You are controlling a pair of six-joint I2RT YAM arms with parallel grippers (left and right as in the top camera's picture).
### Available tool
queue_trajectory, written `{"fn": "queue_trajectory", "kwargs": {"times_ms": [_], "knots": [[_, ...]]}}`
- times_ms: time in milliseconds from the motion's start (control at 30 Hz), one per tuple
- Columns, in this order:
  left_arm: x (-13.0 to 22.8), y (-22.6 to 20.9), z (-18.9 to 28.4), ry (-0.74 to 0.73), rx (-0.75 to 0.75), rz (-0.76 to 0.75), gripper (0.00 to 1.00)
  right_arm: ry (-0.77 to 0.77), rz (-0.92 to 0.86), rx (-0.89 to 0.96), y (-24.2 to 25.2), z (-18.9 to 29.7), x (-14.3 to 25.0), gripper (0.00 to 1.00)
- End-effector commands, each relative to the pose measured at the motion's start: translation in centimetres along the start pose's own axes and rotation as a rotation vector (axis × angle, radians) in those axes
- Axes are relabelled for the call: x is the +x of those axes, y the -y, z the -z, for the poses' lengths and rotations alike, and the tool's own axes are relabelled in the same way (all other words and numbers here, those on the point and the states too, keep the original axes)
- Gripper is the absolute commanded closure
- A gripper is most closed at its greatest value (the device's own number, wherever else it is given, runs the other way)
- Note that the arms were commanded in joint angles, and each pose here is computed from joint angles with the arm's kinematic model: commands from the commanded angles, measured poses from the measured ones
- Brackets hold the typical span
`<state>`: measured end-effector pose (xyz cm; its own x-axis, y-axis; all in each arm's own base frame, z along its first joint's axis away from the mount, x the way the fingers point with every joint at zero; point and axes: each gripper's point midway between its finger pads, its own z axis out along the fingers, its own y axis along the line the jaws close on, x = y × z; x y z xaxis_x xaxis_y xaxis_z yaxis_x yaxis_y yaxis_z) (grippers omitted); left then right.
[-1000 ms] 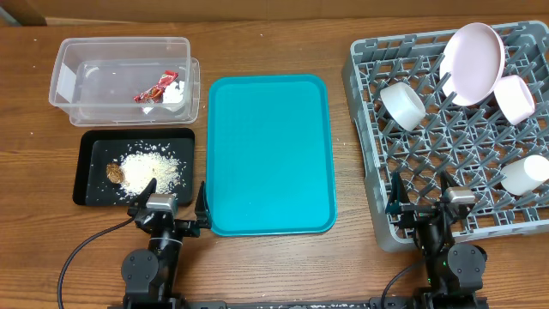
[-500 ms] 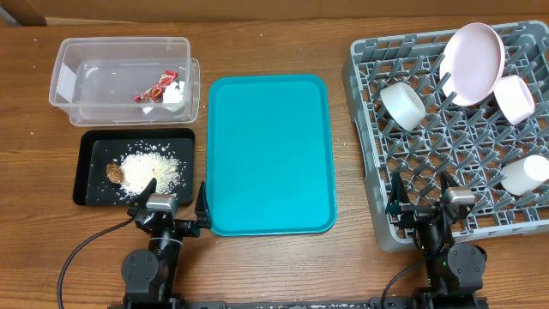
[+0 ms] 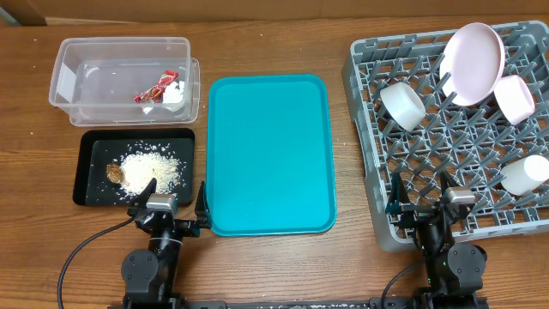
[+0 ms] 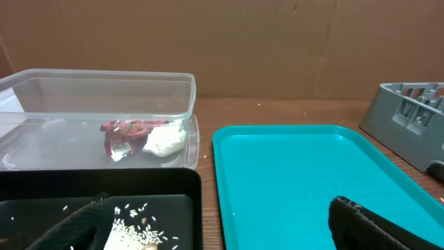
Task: Sort waste into correct bins and load items into the dishwasher
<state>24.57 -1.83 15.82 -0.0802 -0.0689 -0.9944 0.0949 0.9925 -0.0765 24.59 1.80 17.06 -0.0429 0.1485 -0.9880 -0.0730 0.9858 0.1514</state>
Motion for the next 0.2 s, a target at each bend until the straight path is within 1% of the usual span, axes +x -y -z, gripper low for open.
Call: {"fn": "queue_trajectory", "kwargs": {"times_ms": [0,167], "knots": [[0.03,0.39,0.02,0.005,0.019,-0.024,0.0,0.007,0.003,-0.001,-0.01,0.0,0.11,0.0],[0.03,0.38,0.02,0.005,0.019,-0.024,0.0,0.007,0.003,-0.001,-0.01,0.0,0.11,0.0]]}}
